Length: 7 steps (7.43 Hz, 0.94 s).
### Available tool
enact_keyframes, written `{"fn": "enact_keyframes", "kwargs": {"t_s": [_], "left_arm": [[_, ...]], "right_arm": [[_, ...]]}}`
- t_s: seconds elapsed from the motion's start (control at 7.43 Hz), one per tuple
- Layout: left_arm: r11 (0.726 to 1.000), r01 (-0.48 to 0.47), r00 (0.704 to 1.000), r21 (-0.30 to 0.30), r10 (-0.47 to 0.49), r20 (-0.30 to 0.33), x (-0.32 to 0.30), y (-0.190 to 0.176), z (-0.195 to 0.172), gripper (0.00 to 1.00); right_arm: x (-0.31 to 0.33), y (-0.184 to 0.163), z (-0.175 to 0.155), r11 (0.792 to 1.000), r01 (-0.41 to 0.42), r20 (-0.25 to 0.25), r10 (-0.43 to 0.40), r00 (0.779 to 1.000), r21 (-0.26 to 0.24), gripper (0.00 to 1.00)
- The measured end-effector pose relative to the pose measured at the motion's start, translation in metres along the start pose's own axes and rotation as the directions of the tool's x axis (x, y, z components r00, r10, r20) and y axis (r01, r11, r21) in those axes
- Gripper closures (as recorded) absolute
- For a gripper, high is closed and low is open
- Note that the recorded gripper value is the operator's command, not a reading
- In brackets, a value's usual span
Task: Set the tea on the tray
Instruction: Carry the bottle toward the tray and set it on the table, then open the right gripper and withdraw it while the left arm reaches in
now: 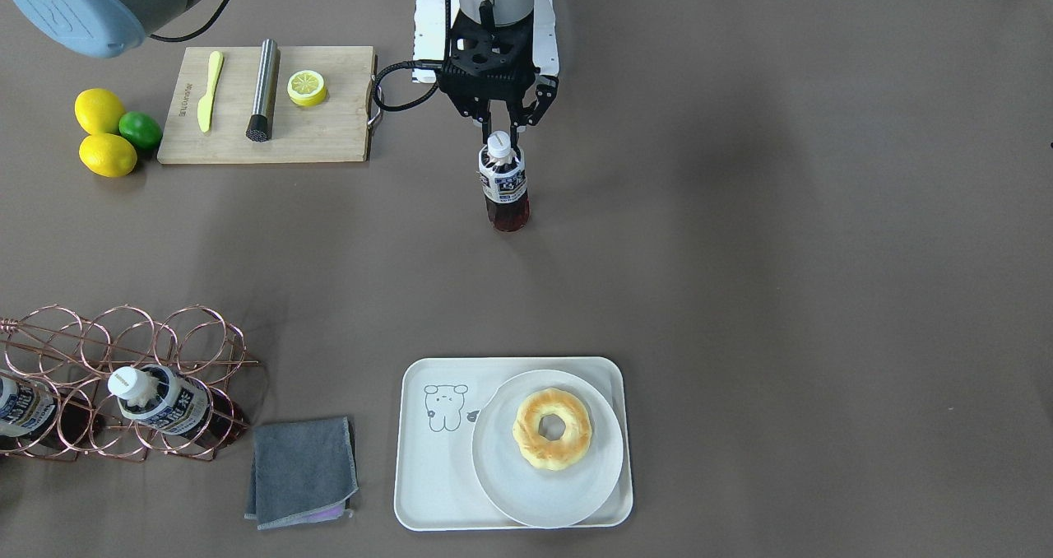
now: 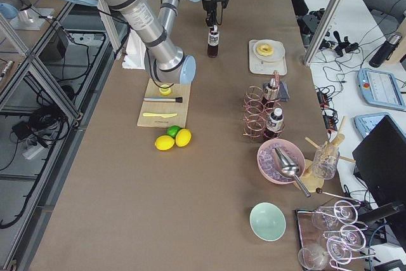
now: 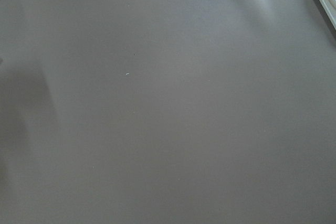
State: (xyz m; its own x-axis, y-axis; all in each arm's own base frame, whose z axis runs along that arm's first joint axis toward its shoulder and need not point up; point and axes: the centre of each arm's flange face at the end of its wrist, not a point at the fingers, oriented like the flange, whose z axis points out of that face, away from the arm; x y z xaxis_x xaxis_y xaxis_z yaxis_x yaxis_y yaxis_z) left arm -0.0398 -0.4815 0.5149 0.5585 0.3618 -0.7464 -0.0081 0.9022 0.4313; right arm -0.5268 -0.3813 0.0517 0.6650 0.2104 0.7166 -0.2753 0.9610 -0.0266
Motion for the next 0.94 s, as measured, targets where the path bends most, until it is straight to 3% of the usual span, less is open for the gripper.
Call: {"fn": "enact_keyframes", "kwargs": {"t_s": [0.4,0.67,0.94], "left_arm": [[1.0,0.002,1.0,0.0,-0.002,0.0,0.0,0.0,0.0,0.01],[0.999,0.038,0.999,0.014,-0.038,-0.007,0.021,-0.012,-0.005,0.01],[0.996,0.091,0.995,0.011,-0.09,-0.042,0.082,-0.035,0.001,0.01]], "right_arm": [[0.001,-0.002,-0.005,1.0,0.004,0.007,-0.005,1.0,0.016,0.0],[0.017,-0.033,-0.026,1.0,-0.006,0.019,0.006,1.0,0.009,0.0],[0.079,-0.075,-0.034,0.999,0.053,0.008,-0.053,0.999,-0.012,0.0]]}}
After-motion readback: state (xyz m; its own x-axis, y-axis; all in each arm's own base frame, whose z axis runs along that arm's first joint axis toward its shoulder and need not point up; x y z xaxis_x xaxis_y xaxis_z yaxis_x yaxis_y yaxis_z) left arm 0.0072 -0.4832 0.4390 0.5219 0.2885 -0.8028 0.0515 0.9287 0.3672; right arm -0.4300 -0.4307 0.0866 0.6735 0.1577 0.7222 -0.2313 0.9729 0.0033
